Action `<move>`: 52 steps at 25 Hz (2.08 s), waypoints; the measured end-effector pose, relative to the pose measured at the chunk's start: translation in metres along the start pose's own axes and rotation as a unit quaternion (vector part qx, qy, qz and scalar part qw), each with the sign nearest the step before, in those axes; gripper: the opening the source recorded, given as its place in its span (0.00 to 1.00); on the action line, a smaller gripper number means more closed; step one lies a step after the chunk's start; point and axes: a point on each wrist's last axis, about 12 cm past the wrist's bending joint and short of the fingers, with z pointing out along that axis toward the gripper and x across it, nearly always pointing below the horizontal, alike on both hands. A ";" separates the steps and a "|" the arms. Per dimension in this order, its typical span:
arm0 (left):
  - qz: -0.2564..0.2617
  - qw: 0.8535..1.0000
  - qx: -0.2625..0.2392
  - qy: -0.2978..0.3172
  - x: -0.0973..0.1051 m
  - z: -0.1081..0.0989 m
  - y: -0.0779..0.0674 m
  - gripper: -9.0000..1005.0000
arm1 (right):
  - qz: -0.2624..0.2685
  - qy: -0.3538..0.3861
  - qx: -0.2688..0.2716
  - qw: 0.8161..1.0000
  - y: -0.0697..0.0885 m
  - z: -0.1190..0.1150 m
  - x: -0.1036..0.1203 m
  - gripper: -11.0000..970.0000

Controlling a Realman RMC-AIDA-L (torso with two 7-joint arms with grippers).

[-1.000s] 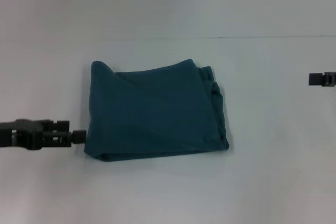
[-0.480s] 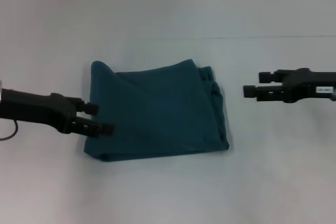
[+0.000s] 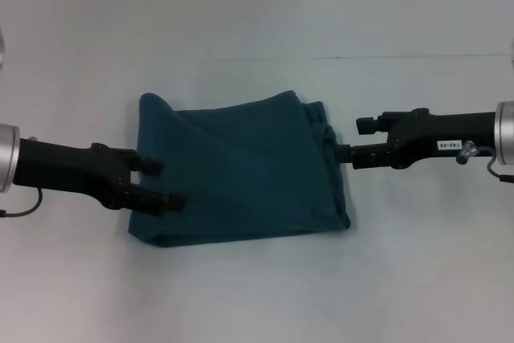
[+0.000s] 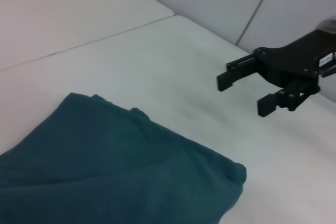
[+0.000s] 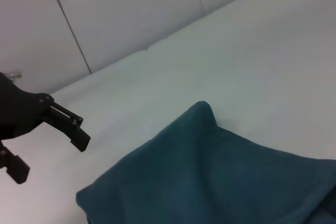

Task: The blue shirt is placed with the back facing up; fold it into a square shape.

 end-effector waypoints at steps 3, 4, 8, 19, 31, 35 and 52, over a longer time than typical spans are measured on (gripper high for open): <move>0.005 1.000 -0.002 -0.004 -0.003 0.003 0.001 0.95 | -0.003 0.002 -0.003 1.000 0.001 0.001 -0.001 0.89; 0.002 1.000 -0.002 -0.006 -0.006 0.004 0.001 0.95 | -0.004 0.002 -0.004 1.000 0.001 0.001 -0.001 0.89; -0.031 0.999 0.010 -0.009 -0.017 0.013 0.001 0.95 | -0.005 -0.010 -0.006 1.000 0.002 0.001 -0.002 0.89; -0.053 0.998 0.003 0.016 -0.047 0.020 0.002 0.95 | -0.007 -0.020 -0.005 1.000 0.002 0.000 -0.002 0.89; -0.087 0.996 -0.014 -0.005 -0.033 0.016 0.006 0.95 | -0.035 -0.037 -0.036 0.998 0.010 0.004 0.004 0.89; -0.083 0.996 -0.015 -0.009 -0.027 0.013 0.007 0.95 | -0.046 -0.037 -0.042 0.997 0.012 0.004 0.004 0.89; -0.056 0.998 0.010 -0.004 -0.021 0.012 -0.001 0.94 | -0.028 -0.057 -0.025 0.998 0.007 0.003 0.000 0.88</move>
